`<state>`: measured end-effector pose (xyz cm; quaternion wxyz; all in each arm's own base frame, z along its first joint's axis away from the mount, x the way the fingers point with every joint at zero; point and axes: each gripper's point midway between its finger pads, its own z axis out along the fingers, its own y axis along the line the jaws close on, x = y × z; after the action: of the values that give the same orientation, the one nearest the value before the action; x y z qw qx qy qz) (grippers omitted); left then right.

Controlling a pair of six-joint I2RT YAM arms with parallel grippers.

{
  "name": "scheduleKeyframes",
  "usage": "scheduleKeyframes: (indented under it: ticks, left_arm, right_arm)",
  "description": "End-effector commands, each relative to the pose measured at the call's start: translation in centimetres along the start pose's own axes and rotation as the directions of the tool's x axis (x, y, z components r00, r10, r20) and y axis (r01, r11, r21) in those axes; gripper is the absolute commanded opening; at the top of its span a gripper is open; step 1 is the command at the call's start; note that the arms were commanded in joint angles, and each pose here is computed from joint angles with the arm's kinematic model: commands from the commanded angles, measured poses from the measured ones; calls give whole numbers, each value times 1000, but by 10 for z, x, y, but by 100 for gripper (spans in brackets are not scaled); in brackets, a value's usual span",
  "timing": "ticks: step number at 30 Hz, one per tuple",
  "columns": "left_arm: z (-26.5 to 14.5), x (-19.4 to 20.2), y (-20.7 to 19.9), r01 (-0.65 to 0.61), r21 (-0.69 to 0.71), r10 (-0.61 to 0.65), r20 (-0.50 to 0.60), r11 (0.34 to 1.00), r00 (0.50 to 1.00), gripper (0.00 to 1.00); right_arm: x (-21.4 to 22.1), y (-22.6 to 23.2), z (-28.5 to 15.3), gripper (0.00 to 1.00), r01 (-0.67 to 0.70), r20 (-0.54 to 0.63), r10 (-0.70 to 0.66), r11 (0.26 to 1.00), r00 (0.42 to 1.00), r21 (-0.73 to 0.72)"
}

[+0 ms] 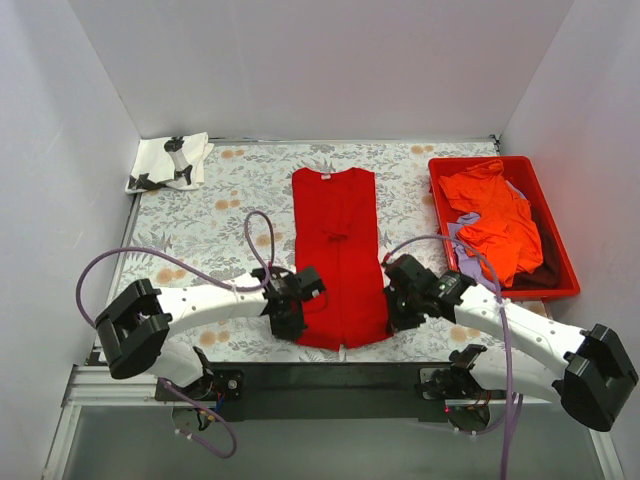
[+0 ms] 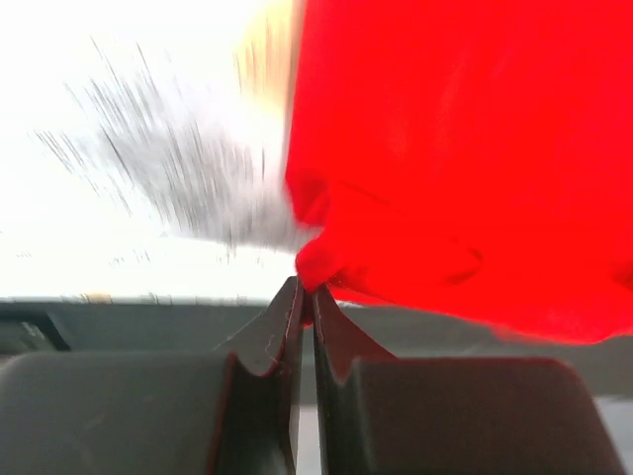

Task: Fold and stack the t-shirts
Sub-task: Fold the tshirt

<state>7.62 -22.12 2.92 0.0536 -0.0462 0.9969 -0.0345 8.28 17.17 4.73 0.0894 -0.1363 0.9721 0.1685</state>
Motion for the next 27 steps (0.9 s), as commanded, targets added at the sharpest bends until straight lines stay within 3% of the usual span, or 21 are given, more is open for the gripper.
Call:
scheduleKeyframes:
  ticks: [1,5,12,16,22,27]
  left_arm:
    - [-25,-67,5,19,15,-21,162,1000,987,0]
    - [-38,-143,-8,71,91,-95,287,993,953,0]
    - [-46,-234,-20,82,86,-112,437,993,893,0]
    - [-50,-274,-16,93,75,-118,506,993,854,0]
    - [-46,-306,-13,102,80,-129,542,992,830,0]
    - [-23,-315,-15,88,59,-106,531,994,841,0]
  right_arm:
    - [-64,-26,-21,1,27,170,-56,986,984,167]
    - [-126,-31,-37,1,32,269,-91,976,959,216]
    - [-220,-27,-55,1,36,400,-125,974,908,222]
    - [-249,-34,-52,1,31,427,-124,975,896,218]
    - [-269,-50,-35,1,15,425,-110,975,898,220]
    - [-278,-61,-17,1,1,413,-87,979,906,204]
